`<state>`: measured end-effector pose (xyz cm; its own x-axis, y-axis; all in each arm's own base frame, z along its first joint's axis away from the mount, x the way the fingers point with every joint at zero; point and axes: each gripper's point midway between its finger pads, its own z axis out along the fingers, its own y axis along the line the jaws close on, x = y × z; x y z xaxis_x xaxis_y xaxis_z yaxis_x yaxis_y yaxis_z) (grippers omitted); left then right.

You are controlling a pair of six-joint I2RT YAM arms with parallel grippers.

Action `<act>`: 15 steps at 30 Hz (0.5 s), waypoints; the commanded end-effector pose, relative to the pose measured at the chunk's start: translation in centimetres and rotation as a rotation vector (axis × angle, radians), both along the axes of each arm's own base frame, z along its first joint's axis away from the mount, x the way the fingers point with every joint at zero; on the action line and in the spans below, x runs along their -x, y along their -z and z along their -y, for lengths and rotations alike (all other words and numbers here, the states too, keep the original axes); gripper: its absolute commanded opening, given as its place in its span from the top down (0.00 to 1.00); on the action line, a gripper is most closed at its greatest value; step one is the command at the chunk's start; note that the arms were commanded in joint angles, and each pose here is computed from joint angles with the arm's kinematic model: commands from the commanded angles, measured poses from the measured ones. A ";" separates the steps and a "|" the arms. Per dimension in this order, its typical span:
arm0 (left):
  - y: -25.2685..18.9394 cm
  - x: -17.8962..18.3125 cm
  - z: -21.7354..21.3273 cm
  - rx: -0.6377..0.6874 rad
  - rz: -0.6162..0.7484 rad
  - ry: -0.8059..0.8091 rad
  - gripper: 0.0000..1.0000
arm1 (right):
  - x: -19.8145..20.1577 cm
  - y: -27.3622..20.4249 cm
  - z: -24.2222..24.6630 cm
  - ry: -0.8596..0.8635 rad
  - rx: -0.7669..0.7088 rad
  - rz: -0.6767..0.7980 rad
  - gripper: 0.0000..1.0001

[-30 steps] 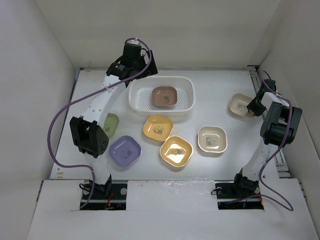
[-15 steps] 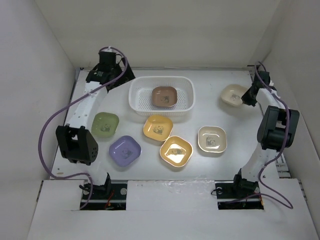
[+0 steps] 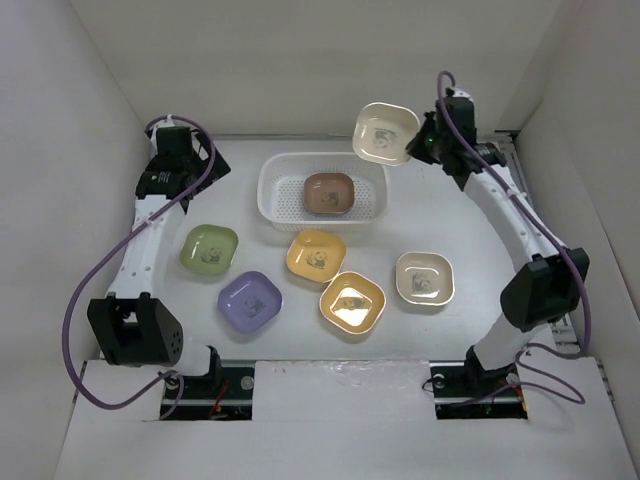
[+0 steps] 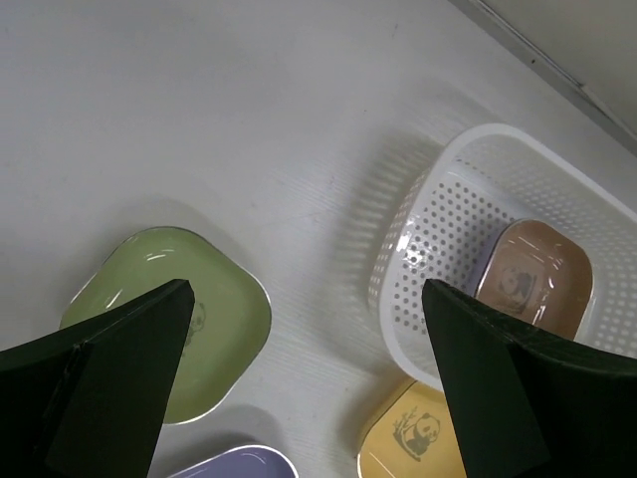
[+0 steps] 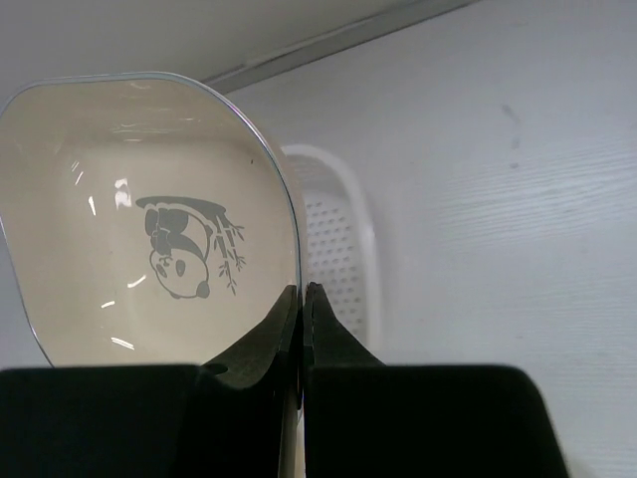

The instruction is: Place the plates into the plastic bin on the countertop

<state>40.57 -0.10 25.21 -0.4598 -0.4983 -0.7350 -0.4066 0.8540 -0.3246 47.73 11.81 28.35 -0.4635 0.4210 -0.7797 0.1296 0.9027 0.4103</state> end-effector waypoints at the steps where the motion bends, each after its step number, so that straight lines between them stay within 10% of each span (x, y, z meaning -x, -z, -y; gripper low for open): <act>1: -0.3 0.0 -1.7 0.032 0.029 -0.036 0.00 | -1.0 -0.5 -4.9 -0.081 -0.018 0.013 1.00; 15: 3.0 3.1 -7.2 0.008 -0.021 -0.188 0.00 | -1.7 9.1 -15.5 -0.146 0.012 -0.174 1.00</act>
<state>37.81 6.72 19.93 -0.4377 -0.5975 -0.6719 -0.5747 0.7606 -0.3020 48.55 26.68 17.59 -0.6819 0.2976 -0.6681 0.0541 0.9315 0.3597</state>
